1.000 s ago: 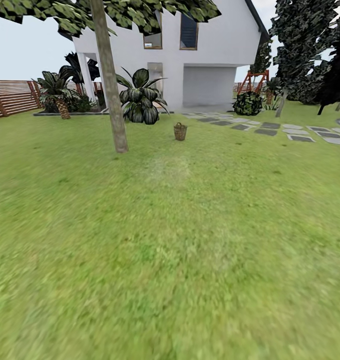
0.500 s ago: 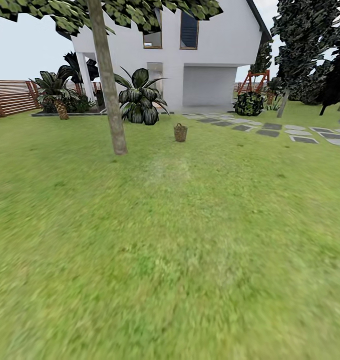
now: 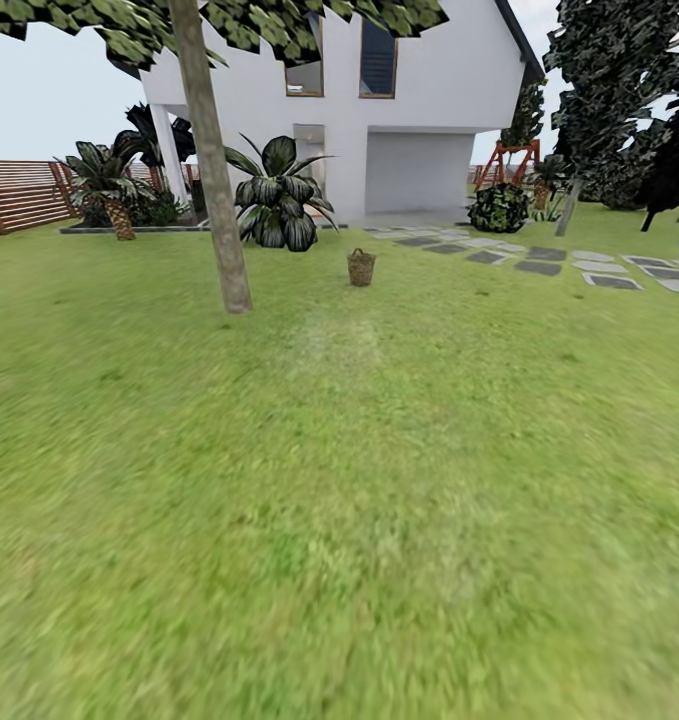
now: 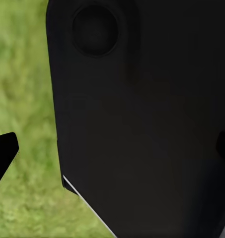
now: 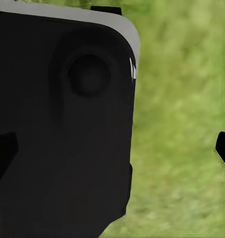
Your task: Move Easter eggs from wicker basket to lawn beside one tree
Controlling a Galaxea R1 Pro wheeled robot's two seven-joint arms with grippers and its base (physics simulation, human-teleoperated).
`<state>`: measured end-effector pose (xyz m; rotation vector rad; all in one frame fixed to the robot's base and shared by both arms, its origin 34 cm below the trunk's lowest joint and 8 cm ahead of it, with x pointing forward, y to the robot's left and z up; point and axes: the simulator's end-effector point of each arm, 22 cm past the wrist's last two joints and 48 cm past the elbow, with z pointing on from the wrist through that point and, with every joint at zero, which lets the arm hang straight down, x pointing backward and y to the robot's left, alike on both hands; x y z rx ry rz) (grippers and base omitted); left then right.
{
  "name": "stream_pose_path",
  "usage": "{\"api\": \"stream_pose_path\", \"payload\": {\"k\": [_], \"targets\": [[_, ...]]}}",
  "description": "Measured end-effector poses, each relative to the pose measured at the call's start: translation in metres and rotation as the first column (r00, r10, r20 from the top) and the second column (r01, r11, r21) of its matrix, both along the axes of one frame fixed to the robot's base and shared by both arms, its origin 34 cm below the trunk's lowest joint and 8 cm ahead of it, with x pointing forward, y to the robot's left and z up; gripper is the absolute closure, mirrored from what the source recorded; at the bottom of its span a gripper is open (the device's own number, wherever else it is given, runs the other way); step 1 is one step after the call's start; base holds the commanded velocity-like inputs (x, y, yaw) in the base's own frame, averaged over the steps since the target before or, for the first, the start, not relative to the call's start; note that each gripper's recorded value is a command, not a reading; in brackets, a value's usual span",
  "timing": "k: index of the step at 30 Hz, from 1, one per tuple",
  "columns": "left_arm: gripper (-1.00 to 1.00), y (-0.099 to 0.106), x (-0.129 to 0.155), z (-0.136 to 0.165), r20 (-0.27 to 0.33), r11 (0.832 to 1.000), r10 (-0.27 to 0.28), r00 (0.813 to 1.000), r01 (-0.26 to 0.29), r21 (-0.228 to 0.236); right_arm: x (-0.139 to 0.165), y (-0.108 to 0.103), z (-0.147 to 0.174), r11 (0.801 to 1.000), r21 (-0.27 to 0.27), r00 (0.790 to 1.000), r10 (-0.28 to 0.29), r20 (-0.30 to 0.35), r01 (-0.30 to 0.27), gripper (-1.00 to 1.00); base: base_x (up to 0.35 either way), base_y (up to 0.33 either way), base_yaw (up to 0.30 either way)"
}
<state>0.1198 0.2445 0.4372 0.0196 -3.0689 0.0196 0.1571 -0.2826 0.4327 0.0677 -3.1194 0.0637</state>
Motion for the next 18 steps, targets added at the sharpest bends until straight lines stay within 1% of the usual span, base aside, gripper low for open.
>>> {"api": "stream_pose_path", "payload": {"k": [3,8,11,18], "targets": [[-1.0,0.0,0.0,0.0,0.0,1.0,0.0,1.0,0.0,0.0,0.004,0.001,0.0,1.0,0.002,1.0,0.003,0.016,-0.003,-1.0,0.247,0.0,0.0],[-1.0,0.0,0.0,0.0,0.0,1.0,0.0,1.0,0.0,0.001,0.018,0.003,0.0,1.0,0.007,0.997,0.01,0.081,-0.01,-1.0,0.247,0.0,0.0],[-1.0,0.0,0.0,0.0,0.0,1.0,0.0,1.0,0.0,0.001,0.024,0.004,0.0,1.0,0.009,0.995,0.016,0.103,-0.017,-1.0,0.247,0.0,0.0],[-1.0,0.001,0.0,0.0,0.0,1.0,0.0,1.0,0.0,0.001,0.024,0.005,0.001,1.0,0.012,0.994,0.014,0.106,-0.016,-1.0,0.246,0.0,0.0]]}}
